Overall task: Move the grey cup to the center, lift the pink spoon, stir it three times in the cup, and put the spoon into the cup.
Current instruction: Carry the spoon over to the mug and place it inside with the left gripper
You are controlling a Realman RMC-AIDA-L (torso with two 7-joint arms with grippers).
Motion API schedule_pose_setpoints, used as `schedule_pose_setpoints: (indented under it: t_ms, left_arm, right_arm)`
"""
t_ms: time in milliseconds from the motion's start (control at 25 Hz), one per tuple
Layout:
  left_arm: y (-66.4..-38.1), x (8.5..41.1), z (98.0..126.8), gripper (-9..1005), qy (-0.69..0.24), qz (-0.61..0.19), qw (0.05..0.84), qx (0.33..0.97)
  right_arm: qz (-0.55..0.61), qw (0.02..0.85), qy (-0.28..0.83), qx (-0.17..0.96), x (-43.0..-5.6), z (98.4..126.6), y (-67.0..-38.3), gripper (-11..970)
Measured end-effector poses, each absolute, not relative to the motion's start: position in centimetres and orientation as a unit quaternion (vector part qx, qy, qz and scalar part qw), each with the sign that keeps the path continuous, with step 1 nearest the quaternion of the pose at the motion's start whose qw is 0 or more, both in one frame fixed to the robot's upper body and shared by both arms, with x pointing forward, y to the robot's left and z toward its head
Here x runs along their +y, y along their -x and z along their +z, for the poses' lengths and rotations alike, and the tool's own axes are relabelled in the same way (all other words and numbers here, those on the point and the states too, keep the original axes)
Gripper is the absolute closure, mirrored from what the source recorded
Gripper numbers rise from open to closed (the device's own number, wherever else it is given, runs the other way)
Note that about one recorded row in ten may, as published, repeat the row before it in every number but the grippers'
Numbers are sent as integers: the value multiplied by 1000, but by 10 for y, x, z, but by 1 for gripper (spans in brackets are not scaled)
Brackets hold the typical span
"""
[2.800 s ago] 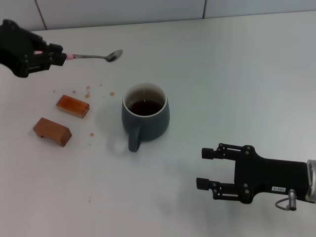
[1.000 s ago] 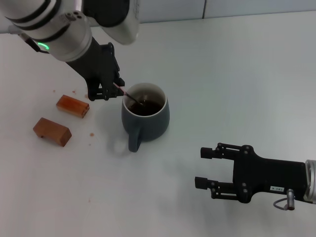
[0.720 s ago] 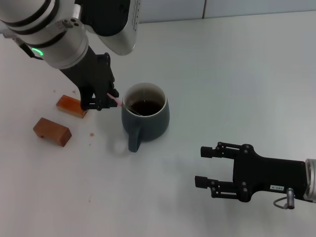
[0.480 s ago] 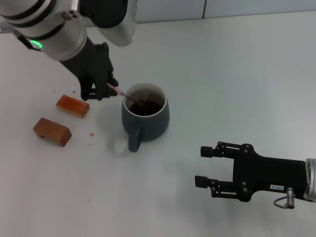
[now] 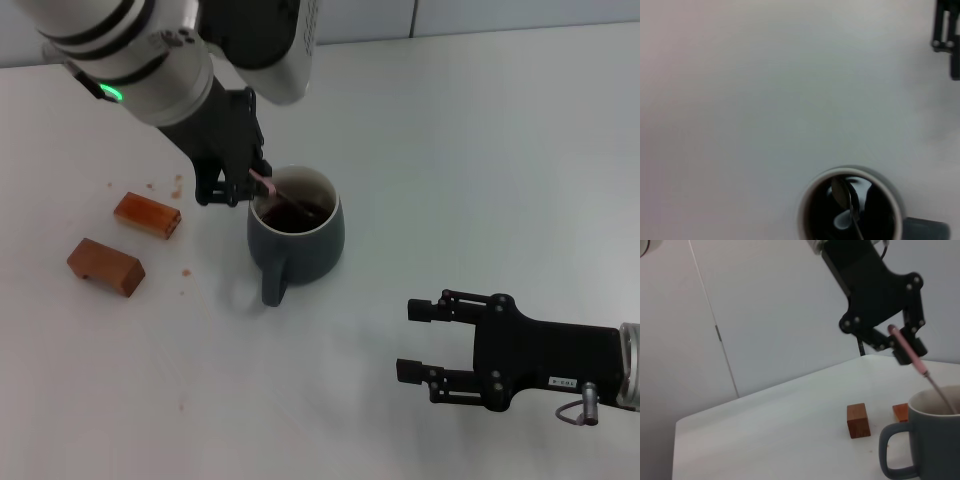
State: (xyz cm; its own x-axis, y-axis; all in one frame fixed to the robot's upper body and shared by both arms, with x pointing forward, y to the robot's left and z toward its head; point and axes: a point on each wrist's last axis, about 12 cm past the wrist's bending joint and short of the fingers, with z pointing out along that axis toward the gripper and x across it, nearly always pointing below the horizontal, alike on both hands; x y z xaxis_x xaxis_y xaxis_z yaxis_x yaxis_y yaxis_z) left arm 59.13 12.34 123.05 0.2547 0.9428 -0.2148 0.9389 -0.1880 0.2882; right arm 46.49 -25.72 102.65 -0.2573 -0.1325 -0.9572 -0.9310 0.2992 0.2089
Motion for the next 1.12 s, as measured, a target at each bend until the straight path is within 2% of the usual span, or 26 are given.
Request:
schedule_pose_setpoints:
  t_ms: [280,640,880,1120]
  left_arm:
    - [-587,130,1228,835,-770,13,156,618]
    - [-595,131,1230,831,-762,42,173,623]
    - [-586,119,1232,829,-778,29,177,602]
    - [-578,122,1231,827,-783,26,160,600]
  right_arm:
    - [435,458,401,663,-257,1026,-464,213]
    - [437,457,399,664,-258,1025,-463,213]
    - [437,456,398,665,-258,1025,-462,214]
    - [438,453,401,665,-257,1024,-461,214]
